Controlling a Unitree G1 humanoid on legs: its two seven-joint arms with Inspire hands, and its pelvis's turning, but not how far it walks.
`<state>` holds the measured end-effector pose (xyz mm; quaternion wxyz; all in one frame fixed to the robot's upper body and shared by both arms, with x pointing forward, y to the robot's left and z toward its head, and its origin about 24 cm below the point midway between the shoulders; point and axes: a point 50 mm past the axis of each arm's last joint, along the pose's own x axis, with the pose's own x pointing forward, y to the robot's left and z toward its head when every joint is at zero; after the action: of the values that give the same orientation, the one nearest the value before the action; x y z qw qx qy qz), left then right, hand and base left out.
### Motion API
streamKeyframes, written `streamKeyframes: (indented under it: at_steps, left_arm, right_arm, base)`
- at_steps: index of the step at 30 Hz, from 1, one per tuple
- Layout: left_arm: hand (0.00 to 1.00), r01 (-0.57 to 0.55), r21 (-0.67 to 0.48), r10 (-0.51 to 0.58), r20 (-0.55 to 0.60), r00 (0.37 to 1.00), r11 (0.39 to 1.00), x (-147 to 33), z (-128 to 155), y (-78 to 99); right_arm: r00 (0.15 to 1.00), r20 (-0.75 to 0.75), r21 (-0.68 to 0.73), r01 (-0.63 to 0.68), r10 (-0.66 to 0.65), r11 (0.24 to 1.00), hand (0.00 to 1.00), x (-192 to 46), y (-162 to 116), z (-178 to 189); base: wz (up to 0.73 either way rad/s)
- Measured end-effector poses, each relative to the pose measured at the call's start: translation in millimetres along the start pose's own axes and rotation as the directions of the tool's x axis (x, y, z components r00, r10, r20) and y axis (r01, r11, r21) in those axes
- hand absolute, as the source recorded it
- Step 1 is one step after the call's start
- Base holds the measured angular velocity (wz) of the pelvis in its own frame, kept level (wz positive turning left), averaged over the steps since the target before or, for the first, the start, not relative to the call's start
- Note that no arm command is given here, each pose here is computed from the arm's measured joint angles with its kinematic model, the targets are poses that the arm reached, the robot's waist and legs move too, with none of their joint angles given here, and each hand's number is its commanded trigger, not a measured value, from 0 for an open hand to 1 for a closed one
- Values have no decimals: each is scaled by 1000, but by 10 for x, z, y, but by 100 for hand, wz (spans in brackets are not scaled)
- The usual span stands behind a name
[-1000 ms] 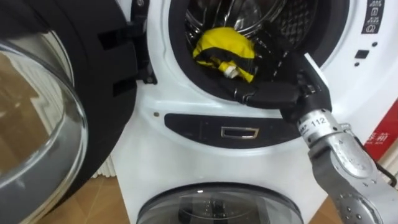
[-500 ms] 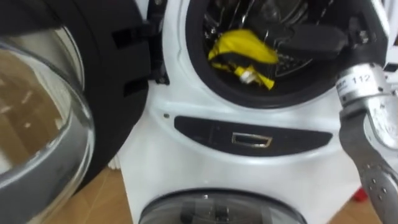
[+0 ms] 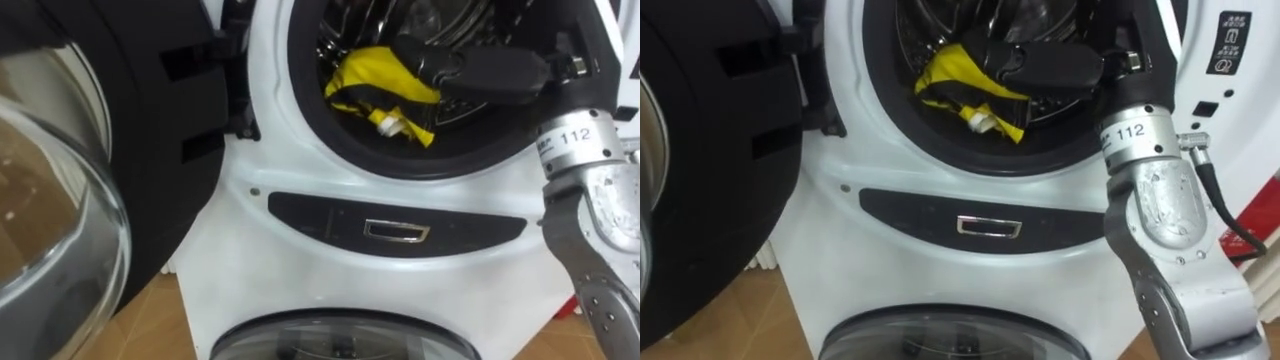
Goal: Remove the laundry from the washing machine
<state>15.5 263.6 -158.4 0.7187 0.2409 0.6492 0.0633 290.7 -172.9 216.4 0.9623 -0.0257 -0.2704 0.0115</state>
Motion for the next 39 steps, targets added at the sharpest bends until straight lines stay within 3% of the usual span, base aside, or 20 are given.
streamKeyframes:
  at_steps: [13, 19, 26, 39]
  left_arm:
    - [0, -3, -5, 3, 1, 1000, 1000, -4, 15, 14]
    - [0, -13, -15, 12, -10, 1000, 1000, 1, 1, 50]
    - [0, -6, -8, 6, -5, 1000, 1000, 14, 28, 151]
    - [0, -28, -10, 28, 10, 1000, 1000, 15, 64, 223]
  right_arm:
    - [998, 0, -110, -57, 58, 992, 0, 1, -38, -10]
    - [988, -75, -197, -149, 137, 969, 0, 20, -158, -107]
    - [915, -317, -312, -351, 251, 883, 0, -31, -184, -475]
    - [889, -322, -351, -432, 326, 831, 0, 9, -186, -384]
  base:
    - [1]
    - [0]
    - [3]
    - [2]
